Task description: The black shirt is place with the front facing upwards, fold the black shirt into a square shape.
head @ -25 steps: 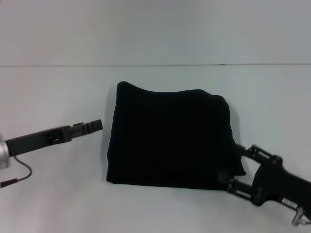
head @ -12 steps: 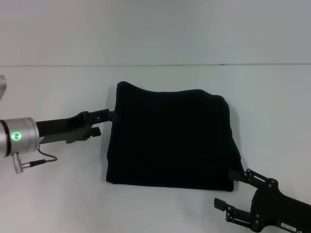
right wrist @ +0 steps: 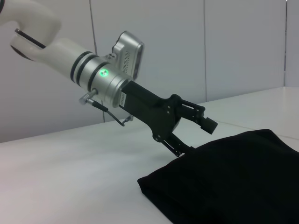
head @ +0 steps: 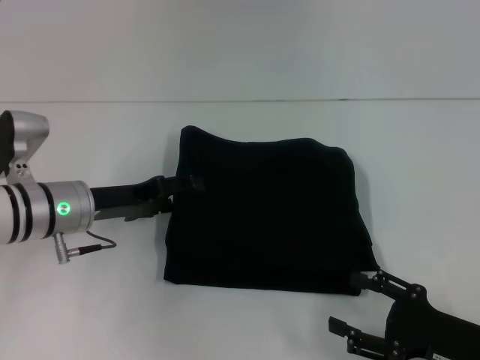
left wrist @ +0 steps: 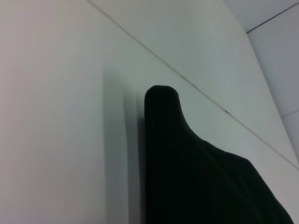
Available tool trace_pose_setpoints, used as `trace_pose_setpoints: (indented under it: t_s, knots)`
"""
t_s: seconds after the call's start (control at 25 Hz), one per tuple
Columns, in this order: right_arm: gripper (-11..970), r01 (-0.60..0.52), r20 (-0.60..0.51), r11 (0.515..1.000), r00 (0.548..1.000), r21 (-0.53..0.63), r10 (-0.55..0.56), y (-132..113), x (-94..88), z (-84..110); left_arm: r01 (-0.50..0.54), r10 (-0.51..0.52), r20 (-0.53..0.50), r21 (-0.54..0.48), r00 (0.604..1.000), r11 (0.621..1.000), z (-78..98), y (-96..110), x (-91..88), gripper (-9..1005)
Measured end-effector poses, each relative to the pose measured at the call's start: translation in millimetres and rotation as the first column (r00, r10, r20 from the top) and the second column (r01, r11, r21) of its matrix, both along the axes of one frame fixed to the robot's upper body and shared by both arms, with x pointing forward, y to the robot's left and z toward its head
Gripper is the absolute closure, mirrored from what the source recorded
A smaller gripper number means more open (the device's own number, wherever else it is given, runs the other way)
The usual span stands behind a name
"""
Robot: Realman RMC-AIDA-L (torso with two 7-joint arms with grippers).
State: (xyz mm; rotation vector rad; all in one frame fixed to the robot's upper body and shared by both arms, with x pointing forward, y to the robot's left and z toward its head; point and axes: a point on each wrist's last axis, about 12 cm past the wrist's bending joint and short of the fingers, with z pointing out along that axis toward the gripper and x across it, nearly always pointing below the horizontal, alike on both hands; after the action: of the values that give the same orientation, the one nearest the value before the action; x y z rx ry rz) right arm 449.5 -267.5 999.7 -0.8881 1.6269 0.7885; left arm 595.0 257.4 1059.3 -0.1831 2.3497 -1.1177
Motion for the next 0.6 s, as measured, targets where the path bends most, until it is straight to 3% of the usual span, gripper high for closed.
trace_pose_setpoints:
  t_s: [0.28, 0.6]
  knots:
    - [123, 0.0, -0.006, 1.0, 1.0, 0.004, 0.0, 0, -0.7, -0.1, 0.037, -0.037, 0.002, 0.018, 0.999, 0.999, 0.9, -10, 2.3, 50]
    - [122, 0.001, -0.005, 1.0, 1.0, 0.007, -0.001, -1, -0.7, 0.5, 0.059, -0.06, 0.013, 0.054, 0.998, 0.997, -0.8, -13, 2.2, 292]
